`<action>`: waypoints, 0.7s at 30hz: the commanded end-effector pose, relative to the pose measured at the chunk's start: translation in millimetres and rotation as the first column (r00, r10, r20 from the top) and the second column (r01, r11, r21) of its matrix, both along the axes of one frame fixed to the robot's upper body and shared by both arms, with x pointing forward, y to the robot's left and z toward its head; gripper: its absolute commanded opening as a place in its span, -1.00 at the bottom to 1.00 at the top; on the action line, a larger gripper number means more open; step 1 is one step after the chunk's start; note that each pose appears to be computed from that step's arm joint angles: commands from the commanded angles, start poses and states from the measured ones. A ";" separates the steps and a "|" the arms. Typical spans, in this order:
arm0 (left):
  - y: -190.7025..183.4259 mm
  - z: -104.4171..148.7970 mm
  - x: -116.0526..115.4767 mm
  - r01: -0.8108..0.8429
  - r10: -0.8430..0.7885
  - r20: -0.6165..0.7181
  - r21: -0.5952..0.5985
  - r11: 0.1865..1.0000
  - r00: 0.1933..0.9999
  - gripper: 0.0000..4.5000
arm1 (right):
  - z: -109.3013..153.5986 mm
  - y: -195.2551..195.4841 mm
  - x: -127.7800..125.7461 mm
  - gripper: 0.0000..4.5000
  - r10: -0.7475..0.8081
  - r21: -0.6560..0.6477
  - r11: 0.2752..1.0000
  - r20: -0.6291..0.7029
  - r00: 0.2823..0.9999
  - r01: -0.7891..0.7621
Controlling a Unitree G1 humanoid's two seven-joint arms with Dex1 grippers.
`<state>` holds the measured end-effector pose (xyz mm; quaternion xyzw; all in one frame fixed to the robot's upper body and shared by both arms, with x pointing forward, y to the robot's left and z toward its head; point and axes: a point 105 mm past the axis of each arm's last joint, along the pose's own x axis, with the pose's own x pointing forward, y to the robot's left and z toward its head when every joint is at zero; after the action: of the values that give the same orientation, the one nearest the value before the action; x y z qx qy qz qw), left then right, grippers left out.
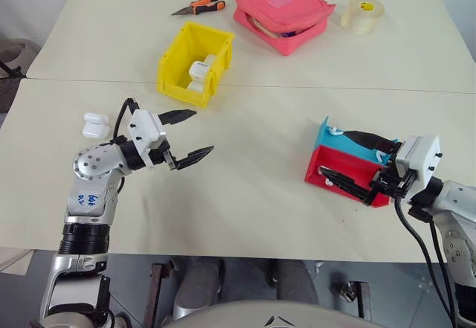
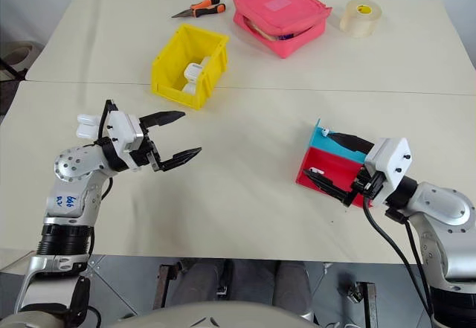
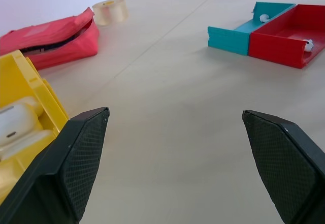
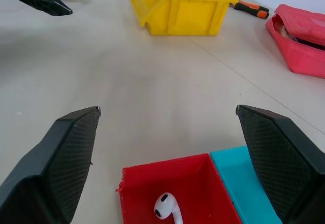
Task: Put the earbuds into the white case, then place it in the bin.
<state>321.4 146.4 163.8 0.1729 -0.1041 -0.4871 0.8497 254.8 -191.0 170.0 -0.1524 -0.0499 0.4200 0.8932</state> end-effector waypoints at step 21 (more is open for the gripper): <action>92.6 -7.9 -8.0 -0.605 0.601 -0.084 -0.175 0.776 0.795 0.99 | 31.2 60.6 -3.1 1.00 0.273 0.106 0.951 0.154 0.950 -0.290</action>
<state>318.3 223.1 144.6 0.1030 -0.0650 -0.2354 0.9642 260.1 -140.6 187.6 -0.1220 -0.1203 0.5055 0.8457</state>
